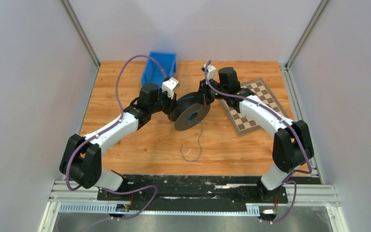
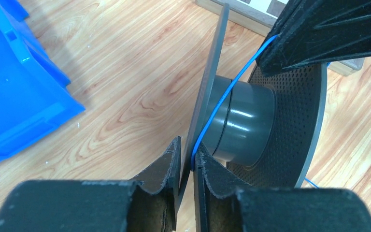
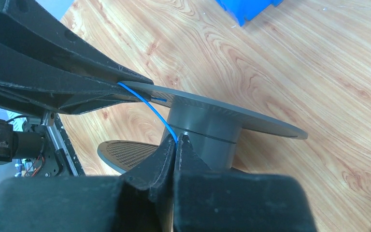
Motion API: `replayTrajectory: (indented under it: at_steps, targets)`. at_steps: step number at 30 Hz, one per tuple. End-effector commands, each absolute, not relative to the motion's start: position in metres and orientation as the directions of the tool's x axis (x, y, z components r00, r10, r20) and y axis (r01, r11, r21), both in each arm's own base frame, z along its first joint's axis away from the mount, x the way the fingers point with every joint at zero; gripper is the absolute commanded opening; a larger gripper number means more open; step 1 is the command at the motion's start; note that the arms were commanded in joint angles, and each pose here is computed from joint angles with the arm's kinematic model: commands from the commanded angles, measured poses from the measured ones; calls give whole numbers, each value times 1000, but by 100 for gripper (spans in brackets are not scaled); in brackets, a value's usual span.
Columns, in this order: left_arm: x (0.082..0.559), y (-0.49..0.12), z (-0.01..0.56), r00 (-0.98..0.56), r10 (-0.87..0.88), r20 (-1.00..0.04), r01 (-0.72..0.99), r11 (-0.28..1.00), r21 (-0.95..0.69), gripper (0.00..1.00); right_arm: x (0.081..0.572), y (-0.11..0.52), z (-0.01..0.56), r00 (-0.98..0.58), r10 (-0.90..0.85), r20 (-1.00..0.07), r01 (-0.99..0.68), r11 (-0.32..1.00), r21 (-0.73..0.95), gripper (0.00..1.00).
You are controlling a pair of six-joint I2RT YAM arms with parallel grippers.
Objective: Wrap the cables
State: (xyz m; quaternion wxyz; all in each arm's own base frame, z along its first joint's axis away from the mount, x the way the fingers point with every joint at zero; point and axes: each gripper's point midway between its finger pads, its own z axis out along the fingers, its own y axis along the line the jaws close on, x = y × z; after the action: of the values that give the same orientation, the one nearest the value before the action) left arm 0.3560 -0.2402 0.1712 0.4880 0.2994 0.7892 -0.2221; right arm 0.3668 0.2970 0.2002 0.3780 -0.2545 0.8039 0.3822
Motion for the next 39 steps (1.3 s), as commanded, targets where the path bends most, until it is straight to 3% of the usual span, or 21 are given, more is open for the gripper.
replayTrajectory:
  at_steps: [1, 24, 39]
  targets:
    - [359, -229, 146, -433, 288, -854, 649, 758, -73, 21, 360, 288, 203, -574, -141, -806, -705, 586, 400, 0]
    - [361, -235, 149, -451, 264, -852, 646, 756, -108, 34, 355, 285, 192, -536, -195, -821, -747, 564, 353, 0]
    - [350, -223, 176, -385, 288, -877, 656, 754, -40, 49, 354, 289, 205, -480, -201, -854, -790, 523, 321, 0]
